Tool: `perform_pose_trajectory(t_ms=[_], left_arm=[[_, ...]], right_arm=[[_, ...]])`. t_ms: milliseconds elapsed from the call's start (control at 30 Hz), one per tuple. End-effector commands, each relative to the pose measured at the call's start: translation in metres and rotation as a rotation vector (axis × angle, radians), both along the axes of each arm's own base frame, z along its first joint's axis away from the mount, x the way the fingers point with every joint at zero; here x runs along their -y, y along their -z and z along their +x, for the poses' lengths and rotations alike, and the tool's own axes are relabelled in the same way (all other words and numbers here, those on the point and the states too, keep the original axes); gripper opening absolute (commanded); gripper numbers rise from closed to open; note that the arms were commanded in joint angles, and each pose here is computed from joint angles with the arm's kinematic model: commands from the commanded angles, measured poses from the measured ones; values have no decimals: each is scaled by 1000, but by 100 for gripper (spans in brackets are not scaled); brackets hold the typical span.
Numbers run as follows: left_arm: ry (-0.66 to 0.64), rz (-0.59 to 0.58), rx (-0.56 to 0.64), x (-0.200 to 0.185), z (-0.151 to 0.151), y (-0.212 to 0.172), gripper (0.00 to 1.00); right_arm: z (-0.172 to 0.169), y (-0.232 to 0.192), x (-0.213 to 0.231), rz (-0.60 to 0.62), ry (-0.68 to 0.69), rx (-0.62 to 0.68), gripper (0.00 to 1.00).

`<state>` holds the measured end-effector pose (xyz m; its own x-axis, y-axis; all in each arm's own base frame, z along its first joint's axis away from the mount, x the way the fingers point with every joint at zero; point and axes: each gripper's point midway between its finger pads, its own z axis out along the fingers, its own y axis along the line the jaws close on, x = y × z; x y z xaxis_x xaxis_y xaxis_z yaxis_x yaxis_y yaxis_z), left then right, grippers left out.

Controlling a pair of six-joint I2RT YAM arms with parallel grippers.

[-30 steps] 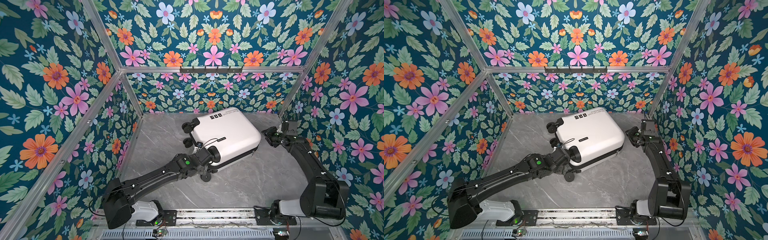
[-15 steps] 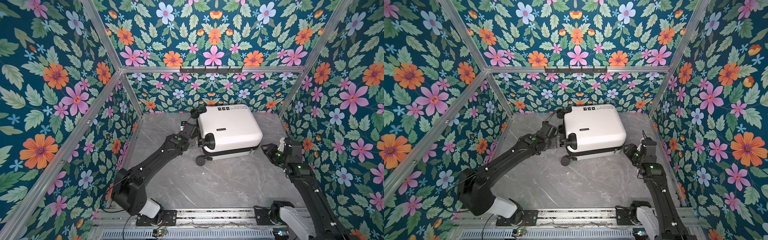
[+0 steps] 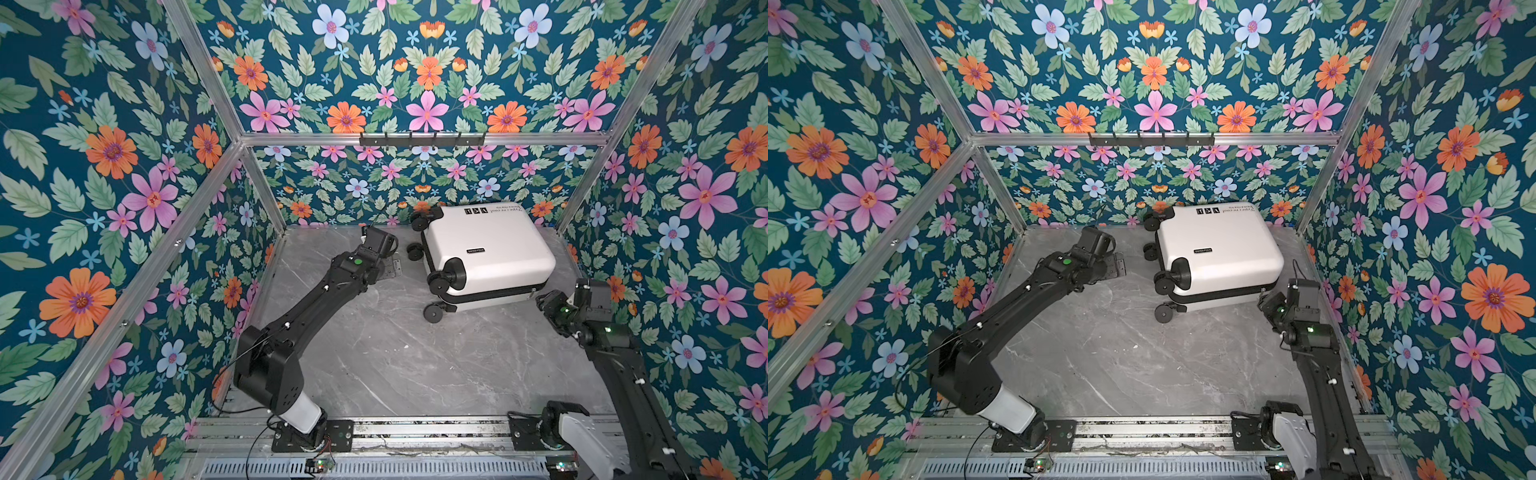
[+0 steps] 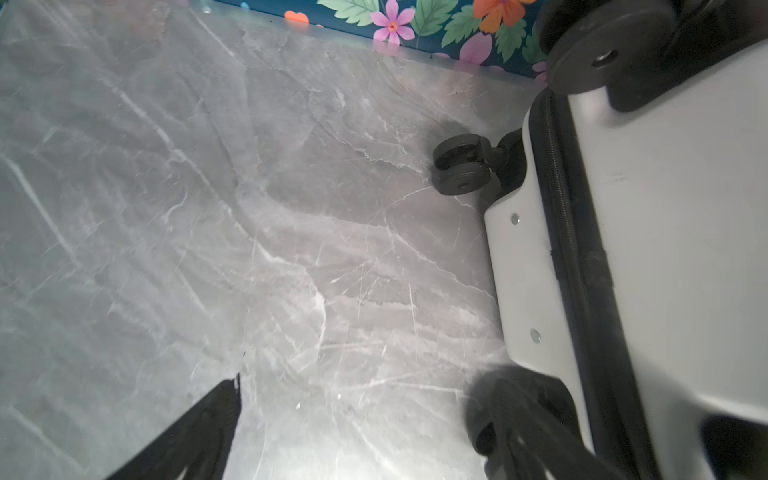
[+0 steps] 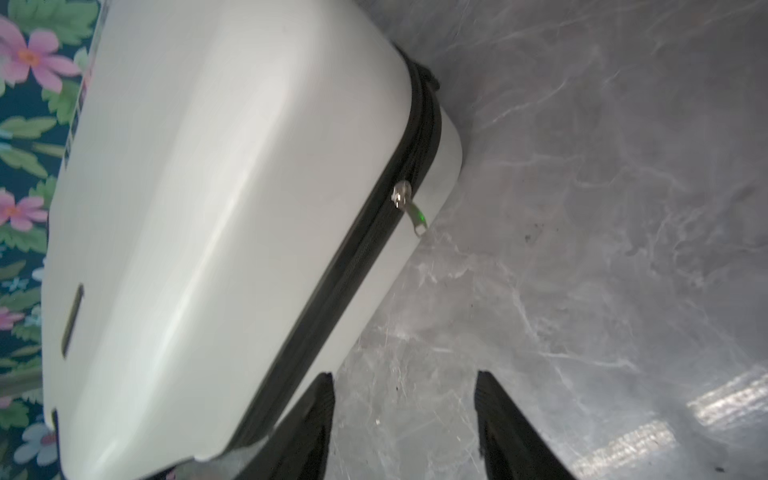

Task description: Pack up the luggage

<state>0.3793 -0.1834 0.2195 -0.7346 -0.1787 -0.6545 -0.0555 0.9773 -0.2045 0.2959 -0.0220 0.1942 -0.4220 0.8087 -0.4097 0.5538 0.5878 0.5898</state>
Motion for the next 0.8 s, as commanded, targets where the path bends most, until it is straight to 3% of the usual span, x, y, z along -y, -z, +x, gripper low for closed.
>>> perform_pose_trajectory(t_ms=[0, 167, 300, 600, 767], left_arm=[[-42, -91, -32, -6, -18, -4, 98], [-49, -200, -27, -5, -36, -18, 98], [-47, -242, -22, -5, -44, -28, 99], [-82, -417, -43, 6, -52, -35, 98], [-78, -437, -34, 11, -48, -39, 98]], right_arm=[[35, -25, 19, -12, 62, 31, 54], [86, -62, 45, -59, 110, 32, 48], [120, -60, 59, -25, 99, 23, 50], [192, -24, 42, 115, -99, 33, 51], [202, -13, 10, 148, -224, 52, 48]])
